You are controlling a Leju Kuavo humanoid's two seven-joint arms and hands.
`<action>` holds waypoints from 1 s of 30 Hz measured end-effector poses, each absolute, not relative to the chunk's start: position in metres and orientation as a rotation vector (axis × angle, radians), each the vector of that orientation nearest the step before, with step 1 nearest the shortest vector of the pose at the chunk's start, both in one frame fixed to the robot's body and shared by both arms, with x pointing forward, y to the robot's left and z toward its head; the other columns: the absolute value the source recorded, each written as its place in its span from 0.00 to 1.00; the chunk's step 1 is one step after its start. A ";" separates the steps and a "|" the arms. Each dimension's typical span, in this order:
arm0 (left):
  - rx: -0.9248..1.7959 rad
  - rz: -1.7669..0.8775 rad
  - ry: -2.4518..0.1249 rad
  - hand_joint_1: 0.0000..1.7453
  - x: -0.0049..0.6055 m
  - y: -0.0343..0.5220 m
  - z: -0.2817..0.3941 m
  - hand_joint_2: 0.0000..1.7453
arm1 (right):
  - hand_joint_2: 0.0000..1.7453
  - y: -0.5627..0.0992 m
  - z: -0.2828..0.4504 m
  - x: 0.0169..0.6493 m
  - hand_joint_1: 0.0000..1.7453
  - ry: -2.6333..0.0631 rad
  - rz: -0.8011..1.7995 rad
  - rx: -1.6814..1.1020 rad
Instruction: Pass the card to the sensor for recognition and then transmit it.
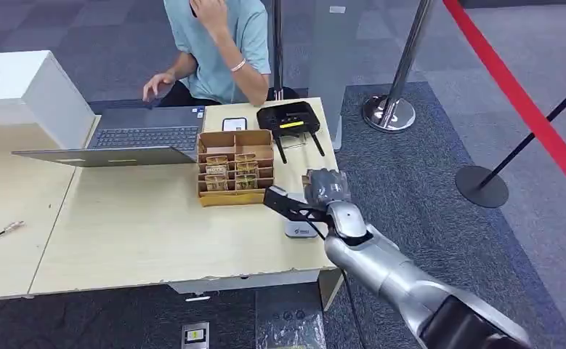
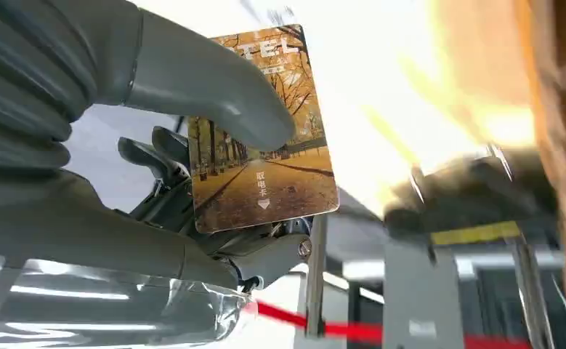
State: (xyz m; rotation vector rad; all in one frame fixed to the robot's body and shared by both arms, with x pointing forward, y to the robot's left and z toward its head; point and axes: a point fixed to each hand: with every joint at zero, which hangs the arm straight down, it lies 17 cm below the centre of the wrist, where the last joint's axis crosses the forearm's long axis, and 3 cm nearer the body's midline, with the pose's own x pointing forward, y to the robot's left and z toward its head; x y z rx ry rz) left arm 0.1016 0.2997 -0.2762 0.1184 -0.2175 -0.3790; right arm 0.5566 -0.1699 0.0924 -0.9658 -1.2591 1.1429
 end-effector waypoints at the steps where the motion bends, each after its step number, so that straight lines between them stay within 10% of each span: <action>1: 0.119 -0.378 -0.217 0.00 0.102 0.300 -0.276 1.00 | 1.00 -0.171 0.085 0.554 1.00 -1.242 1.146 -0.950; 30: 0.123 -0.378 -0.208 0.00 0.101 0.301 -0.276 1.00 | 1.00 -0.145 0.024 0.529 1.00 -1.123 1.010 -0.566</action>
